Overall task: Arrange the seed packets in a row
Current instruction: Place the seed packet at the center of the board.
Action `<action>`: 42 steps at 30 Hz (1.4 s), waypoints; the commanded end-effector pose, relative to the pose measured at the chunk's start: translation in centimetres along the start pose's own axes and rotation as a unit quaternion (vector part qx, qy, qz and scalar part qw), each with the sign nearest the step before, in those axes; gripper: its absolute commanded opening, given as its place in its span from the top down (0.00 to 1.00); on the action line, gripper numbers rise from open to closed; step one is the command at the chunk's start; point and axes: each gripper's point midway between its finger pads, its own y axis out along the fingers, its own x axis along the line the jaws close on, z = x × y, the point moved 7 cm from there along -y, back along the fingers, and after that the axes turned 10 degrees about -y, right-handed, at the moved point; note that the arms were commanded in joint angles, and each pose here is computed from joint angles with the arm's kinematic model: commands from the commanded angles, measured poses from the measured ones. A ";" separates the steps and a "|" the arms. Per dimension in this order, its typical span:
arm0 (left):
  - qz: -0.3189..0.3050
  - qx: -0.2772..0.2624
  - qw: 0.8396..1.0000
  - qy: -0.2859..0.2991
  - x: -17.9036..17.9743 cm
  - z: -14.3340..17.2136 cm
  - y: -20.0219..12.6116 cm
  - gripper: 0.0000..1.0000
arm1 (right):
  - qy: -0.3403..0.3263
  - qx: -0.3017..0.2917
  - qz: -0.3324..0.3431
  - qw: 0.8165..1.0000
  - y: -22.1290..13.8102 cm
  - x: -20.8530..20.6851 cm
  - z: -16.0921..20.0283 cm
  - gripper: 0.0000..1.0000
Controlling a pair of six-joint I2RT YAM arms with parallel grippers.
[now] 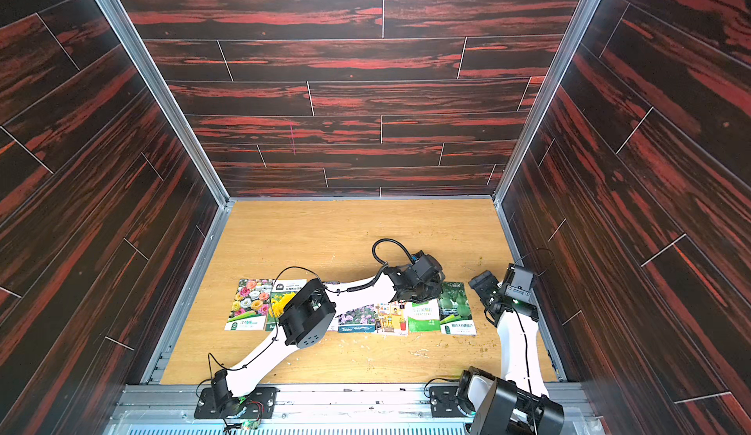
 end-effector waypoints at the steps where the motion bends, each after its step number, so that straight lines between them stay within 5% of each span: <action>1: 0.000 -0.014 1.000 -0.006 -0.5 -0.5 0.1 1.00 | -0.005 0.003 -0.010 1.000 0.2 0.0 0.1 0.17; 10: -0.007 -0.017 1.000 -0.013 -0.5 -0.5 0.5 1.00 | -0.003 0.011 -0.012 1.000 0.7 -0.2 0.4 0.17; 15: -0.001 -0.010 1.000 -0.011 -1.0 -0.2 0.5 0.76 | -0.002 0.018 -0.013 1.000 1.1 -0.3 0.6 0.17; 19: 0.000 -0.010 1.000 -0.004 -1.5 0.1 0.1 0.68 | -0.001 0.020 -0.016 1.000 1.2 -0.2 0.7 0.17; 42: -0.081 -0.005 0.995 0.057 -1.8 1.4 -4.4 0.59 | 0.005 0.022 -0.020 1.000 1.6 -0.4 1.0 0.17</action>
